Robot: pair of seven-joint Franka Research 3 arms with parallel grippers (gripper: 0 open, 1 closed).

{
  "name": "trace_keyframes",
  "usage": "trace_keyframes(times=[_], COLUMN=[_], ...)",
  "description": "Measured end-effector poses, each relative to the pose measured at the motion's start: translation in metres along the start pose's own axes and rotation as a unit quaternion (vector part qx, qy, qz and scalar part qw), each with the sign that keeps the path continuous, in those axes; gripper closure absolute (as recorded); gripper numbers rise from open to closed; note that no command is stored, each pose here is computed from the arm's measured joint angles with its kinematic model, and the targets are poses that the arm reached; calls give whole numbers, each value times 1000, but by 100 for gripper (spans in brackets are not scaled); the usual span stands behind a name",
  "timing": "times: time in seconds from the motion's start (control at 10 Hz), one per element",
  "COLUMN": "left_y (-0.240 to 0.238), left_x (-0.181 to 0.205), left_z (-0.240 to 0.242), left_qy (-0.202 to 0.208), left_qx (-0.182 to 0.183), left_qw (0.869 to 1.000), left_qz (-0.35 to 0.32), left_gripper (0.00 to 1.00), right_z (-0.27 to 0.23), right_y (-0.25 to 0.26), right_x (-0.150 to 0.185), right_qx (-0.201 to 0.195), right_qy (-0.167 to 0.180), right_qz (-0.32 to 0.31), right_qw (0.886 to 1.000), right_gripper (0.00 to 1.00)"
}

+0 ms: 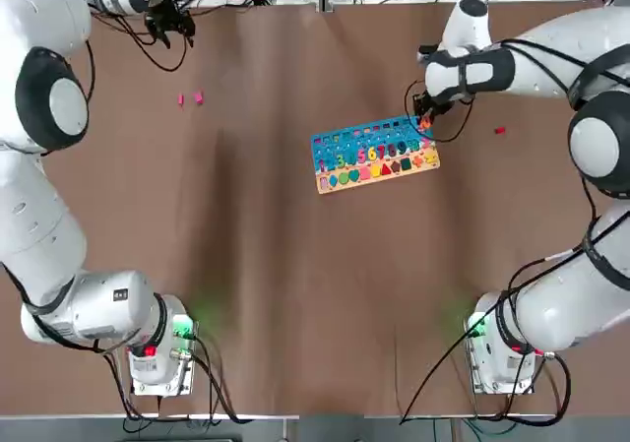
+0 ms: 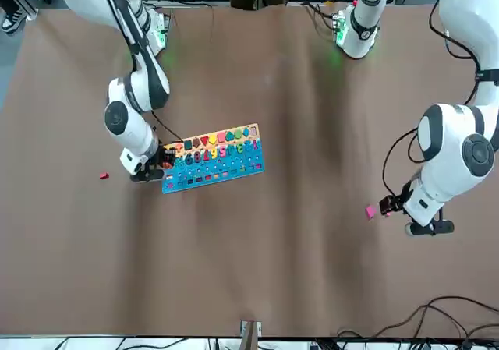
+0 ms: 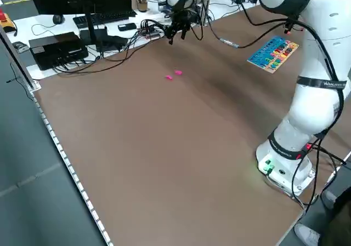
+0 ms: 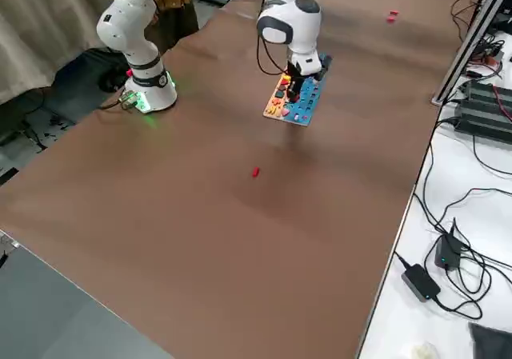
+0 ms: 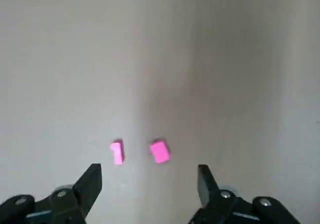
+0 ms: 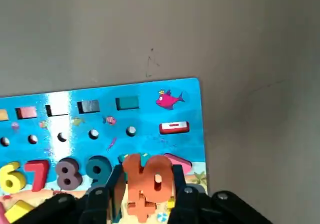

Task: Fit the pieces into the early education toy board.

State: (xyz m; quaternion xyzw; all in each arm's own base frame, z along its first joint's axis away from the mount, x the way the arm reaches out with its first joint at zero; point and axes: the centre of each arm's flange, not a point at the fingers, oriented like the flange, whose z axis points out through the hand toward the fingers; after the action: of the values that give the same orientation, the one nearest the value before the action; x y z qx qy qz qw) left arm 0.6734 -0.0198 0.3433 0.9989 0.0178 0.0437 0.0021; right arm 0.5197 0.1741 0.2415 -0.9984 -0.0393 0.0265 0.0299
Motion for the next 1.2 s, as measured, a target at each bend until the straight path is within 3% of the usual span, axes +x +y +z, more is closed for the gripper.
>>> trace_keyframes(times=[0.3, 0.7, 1.2], left_y=[-31, -34, -51], left_x=[-3, -31, -49], left_z=[31, 93, 131], left_qy=[-2, 7, -18], left_qx=[18, 16, 23], left_qw=[1000, 1000, 999], left_qz=[-19, -18, -29], left_gripper=[11, 11, 14], right_z=[15, 29, 47], right_y=[-16, -24, -21], right_x=[-8, -13, -15], right_qx=[1, 1, -1], right_qy=[-1, -6, -4], right_qz=[-16, -25, -30], right_qw=[1000, 1000, 1000], right_gripper=[57, 57, 57])
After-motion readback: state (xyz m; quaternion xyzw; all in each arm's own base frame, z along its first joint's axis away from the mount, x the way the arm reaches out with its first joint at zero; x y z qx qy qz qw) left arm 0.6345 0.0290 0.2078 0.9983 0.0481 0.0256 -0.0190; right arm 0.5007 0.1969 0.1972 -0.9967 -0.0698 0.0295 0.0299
